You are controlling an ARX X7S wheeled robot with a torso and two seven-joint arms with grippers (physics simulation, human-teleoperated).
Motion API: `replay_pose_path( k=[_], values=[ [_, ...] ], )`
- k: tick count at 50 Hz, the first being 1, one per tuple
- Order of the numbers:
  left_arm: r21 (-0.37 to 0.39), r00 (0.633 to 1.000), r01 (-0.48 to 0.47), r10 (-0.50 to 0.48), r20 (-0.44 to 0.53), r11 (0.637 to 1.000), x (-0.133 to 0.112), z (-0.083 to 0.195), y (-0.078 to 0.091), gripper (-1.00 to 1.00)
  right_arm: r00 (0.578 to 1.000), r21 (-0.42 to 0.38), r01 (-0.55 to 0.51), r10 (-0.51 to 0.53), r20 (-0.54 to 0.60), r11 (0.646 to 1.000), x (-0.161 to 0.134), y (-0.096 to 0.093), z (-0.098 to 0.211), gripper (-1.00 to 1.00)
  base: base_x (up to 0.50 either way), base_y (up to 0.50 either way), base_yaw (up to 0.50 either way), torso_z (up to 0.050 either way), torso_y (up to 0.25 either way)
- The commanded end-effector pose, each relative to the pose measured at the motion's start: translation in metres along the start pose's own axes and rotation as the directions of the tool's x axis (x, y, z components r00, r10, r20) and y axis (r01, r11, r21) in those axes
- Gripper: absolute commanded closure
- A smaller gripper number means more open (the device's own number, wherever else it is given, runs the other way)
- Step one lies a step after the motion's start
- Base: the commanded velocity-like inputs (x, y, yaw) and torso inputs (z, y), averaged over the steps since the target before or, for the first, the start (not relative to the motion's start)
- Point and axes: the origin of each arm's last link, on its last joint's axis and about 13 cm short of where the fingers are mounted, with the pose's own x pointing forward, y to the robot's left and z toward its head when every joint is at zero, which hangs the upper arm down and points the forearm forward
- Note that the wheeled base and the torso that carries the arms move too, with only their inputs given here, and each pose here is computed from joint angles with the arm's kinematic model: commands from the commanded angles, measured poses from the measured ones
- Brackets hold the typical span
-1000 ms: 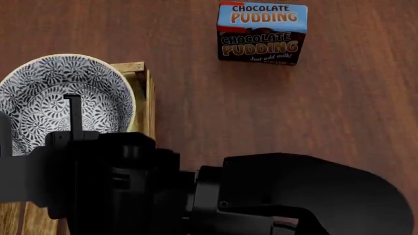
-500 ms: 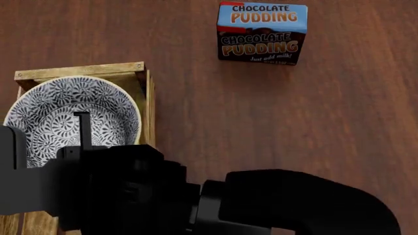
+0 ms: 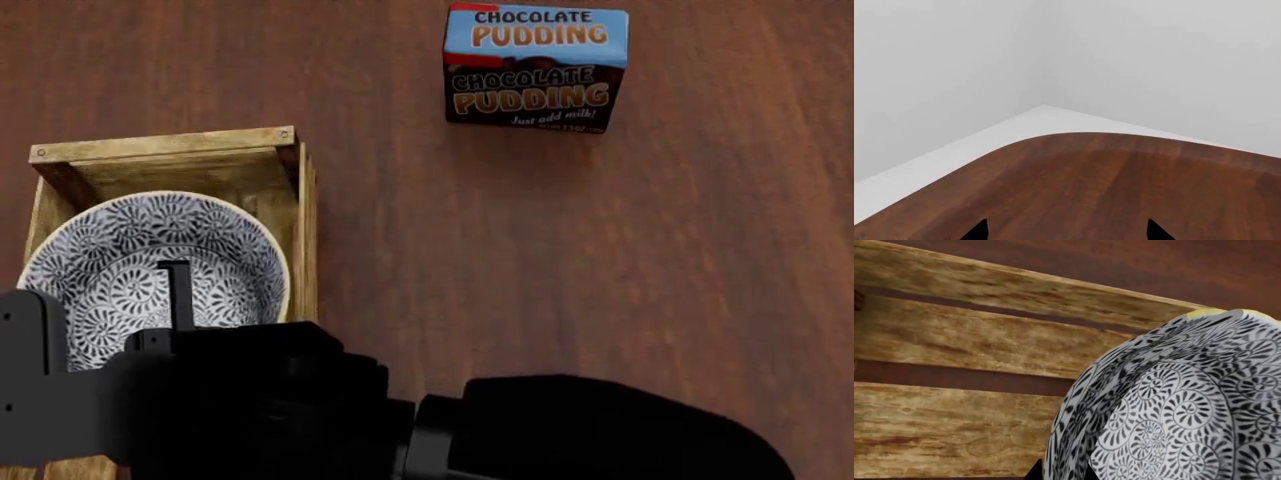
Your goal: Stack the left bowl on the right bowl and place them in the tray.
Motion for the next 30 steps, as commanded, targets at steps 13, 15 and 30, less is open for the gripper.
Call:
replay_pose_path(
  k=[13, 15, 30],
  values=[
    [-0.003, 1.000, -0.004, 0.004, -0.003, 1.000, 0.000, 0.000, 0.001, -1.00, 1.000, -0.022, -0.010, 0.010, 0.015, 1.000, 0.007, 0.004, -0.002, 1.00, 0.00, 0.00, 0.00, 0.000, 0.000],
    [-0.002, 1.000, -0.003, 0.003, -0.004, 1.000, 0.000, 0.000, 0.001, -1.00, 1.000, -0.023, -0.013, 0.014, 0.017, 1.000, 0.008, 0.005, -0.002, 1.00, 0.00, 0.00, 0.00, 0.000, 0.000],
    [0.000, 1.000, -0.004, 0.004, -0.005, 1.000, 0.001, -0.001, 0.001, -1.00, 0.998, -0.022, -0.064, 0.064, 0.018, 0.998, 0.014, 0.013, -0.005, 1.00, 0.00, 0.00, 0.00, 0.000, 0.000]
  ],
)
